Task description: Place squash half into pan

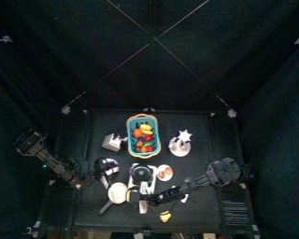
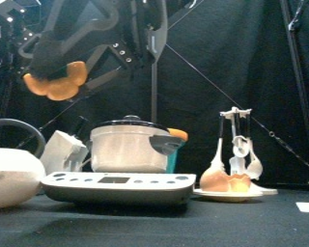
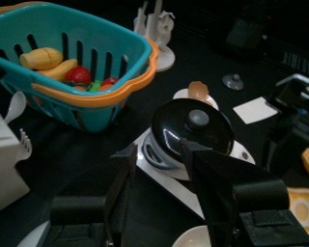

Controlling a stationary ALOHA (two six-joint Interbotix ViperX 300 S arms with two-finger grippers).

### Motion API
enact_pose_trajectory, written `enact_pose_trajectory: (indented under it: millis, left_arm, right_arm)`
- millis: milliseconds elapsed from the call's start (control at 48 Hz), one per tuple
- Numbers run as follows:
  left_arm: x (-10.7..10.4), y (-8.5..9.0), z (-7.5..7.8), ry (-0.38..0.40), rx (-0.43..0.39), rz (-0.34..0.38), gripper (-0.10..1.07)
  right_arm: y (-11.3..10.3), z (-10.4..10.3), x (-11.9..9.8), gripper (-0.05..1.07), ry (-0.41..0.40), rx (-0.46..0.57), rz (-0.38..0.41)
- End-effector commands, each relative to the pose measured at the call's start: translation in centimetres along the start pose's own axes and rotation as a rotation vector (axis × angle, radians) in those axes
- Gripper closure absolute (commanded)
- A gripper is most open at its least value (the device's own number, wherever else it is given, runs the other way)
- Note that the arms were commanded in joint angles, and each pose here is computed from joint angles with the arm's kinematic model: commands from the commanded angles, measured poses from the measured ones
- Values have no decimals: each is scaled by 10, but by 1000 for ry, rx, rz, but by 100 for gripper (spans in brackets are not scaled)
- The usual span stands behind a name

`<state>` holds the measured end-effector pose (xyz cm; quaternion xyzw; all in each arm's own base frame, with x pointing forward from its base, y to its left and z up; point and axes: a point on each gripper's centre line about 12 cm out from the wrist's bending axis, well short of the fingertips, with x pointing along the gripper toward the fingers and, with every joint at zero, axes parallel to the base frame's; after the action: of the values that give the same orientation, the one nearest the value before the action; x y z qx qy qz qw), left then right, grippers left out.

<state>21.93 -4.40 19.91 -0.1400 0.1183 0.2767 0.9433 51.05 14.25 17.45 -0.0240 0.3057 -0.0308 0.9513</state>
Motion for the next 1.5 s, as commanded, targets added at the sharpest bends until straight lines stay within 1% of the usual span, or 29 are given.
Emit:
enact_pose_trajectory:
  millis: [0,208,354,521,604,854,958,1312,1417,1479]
  left_arm:
    - [0,3,2,-29,-11,-2,18]
    - [0,5,3,-41,-11,-10,18]
    - [1,5,3,-42,-12,-9,18]
    - [1,5,2,-40,-13,-10,18]
    - [1,5,3,-41,-13,-11,18]
    - [1,5,2,-40,-13,-10,18]
    - [1,4,2,-38,-13,-14,18]
    - [1,4,1,-28,-11,-21,18]
    - [1,4,1,-27,-10,-20,18]
    - [1,4,1,-28,-10,-21,18]
  right_arm:
    - [-7,21,-2,26,-48,23,0]
    - [-15,19,17,26,-41,53,3]
    - [-22,17,31,25,-30,75,-11]
    - [-29,15,40,25,-20,98,-23]
    - [-29,13,40,23,-17,98,-22]
    - [-28,14,41,6,-23,99,-8]
    - [-28,14,41,2,-23,99,-9]
    - [-30,16,37,1,-26,101,-13]
    - [-31,18,33,1,-23,115,-16]
    - [-31,23,25,1,-29,130,-21]
